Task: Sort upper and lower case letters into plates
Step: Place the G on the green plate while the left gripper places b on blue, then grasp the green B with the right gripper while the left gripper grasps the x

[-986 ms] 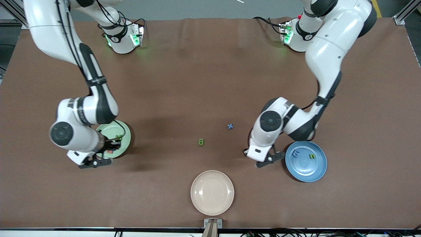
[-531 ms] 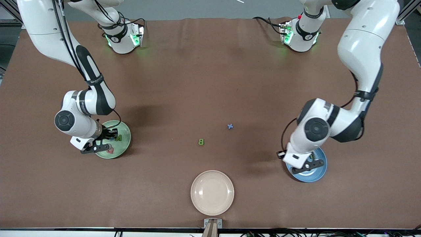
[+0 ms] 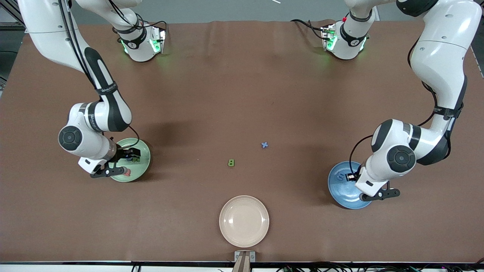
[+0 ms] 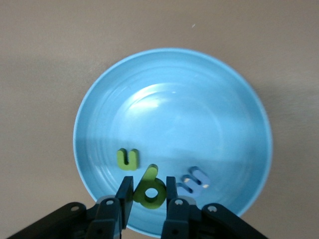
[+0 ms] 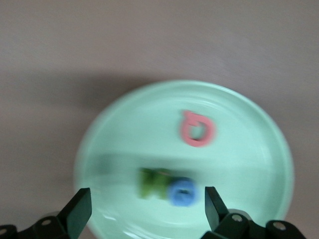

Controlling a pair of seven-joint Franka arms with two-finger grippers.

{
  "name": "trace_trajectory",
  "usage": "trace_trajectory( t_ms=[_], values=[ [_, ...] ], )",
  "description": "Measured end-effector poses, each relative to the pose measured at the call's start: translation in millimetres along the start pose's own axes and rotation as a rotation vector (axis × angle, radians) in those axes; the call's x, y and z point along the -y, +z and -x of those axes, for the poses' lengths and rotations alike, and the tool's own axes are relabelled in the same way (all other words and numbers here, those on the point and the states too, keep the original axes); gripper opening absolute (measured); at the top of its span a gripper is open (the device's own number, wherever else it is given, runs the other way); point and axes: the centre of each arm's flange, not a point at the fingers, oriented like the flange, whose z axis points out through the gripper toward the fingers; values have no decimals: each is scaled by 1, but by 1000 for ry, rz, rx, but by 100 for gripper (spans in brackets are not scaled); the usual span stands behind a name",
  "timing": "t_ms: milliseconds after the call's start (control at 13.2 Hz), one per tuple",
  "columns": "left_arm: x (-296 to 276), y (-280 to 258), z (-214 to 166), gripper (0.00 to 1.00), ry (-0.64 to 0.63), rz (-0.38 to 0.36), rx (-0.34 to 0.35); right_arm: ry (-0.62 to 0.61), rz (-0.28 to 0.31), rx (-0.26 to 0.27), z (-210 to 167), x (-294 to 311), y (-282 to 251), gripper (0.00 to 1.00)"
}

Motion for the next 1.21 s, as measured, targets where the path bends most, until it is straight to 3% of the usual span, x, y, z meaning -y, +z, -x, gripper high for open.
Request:
trace_trajectory(
  t_ms=[379, 455, 683, 910, 1062, 1214],
  values=[
    [0, 32, 11, 31, 9, 28, 10, 256, -56, -73, -7, 195, -27, 100],
    [-2, 32, 12, 36, 11, 31, 8, 292, -63, -74, -6, 229, -20, 100],
    [-9, 27, 13, 68, 17, 39, 2, 368, -79, -76, -5, 310, 11, 100],
    [-47, 8, 26, 100, -6, 60, 8, 390, -73, -119, -15, 340, 18, 99],
    [-89, -8, 46, 100, -57, 82, 27, 382, -41, -153, -19, 347, 23, 95],
    [-138, -11, 73, 100, -122, 85, 40, 359, -20, -158, -12, 359, 35, 78]
  ],
)
